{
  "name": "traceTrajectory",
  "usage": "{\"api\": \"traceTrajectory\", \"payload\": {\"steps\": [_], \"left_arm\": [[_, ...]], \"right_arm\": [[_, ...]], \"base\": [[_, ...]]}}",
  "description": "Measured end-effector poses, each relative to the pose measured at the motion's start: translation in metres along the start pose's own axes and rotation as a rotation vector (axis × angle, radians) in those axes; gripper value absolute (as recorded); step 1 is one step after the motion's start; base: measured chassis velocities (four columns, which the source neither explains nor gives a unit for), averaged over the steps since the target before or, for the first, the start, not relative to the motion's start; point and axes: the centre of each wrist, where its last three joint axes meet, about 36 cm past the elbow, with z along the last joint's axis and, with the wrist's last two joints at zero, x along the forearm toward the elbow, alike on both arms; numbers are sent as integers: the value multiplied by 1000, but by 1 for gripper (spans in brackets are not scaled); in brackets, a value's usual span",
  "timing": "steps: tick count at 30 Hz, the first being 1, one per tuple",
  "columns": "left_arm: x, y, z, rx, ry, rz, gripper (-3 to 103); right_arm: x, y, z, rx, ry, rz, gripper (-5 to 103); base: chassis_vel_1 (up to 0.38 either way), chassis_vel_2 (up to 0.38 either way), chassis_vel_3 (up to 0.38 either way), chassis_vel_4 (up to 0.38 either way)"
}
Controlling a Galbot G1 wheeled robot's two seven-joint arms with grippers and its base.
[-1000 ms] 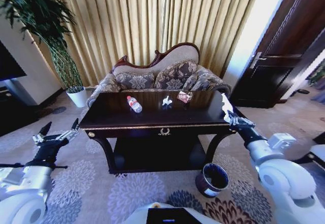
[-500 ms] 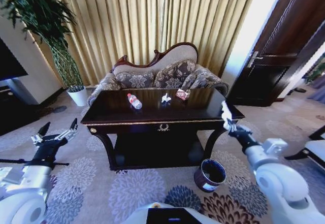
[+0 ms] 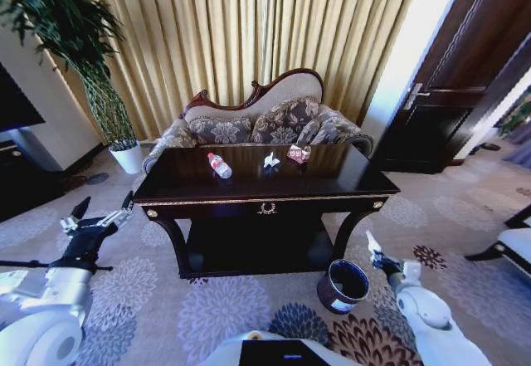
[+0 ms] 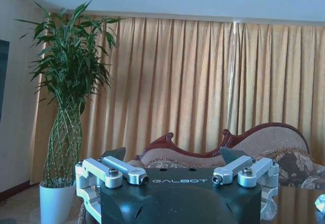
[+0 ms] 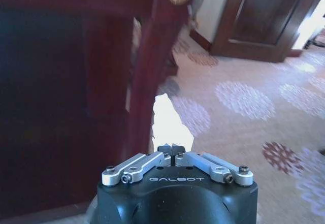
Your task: Move to the front of the table and place the trash on the table into the trash bin.
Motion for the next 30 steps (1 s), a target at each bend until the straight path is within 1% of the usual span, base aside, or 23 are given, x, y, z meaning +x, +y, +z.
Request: {"api": "traceTrajectory", "payload": {"steps": [4,7,13,16,18,19,20,21,23,24,25,26,27,29,30], "left_arm": [[0,-1,1,4,4,2,100],[0,-1,1,5,6,3,100],[2,1,1,1,11,-5,100],[2,1,1,2,12,-5,100],[2,1,1,2,10,-5,100],[2,1,1,2,10,-5,100],[2,1,1,2,8,-5,100],[1,1,1,3,8,-5,100],[1,0,1,6,9,-5,100],[1,0,1,6,9,-5,100],[1,0,1,6,9,-5,100],[1,0,1,6,9,-5,100],[1,0,1,6,9,-4,100],[1,0,1,7,8,-4,100],[1,0,1,7,8,-4,100]], "right_arm": [[-27,-1,11,22,41,31,0],[-45,8,18,41,59,41,0],[-65,21,26,54,83,59,0],[-67,25,30,55,91,62,-1],[-67,27,33,51,93,61,9],[-67,27,33,51,93,61,9],[-67,29,35,46,91,60,15],[-68,29,35,44,90,61,15],[-69,27,36,36,85,67,26],[-69,27,36,36,85,67,26],[-69,27,36,33,85,68,32],[-69,26,36,30,84,69,32],[-69,25,36,27,84,70,42],[-69,24,36,23,83,70,42],[-69,24,36,15,82,70,48]], "base": [[0,0,0,0],[0,0,0,0],[0,0,0,0],[0,0,0,0],[0,0,0,0],[0,0,0,0],[0,0,0,0],[0,0,0,0],[0,0,0,0],[0,0,0,0],[0,0,0,0],[0,0,0,0],[0,0,0,0],[0,0,0,0],[0,0,0,0]]}}
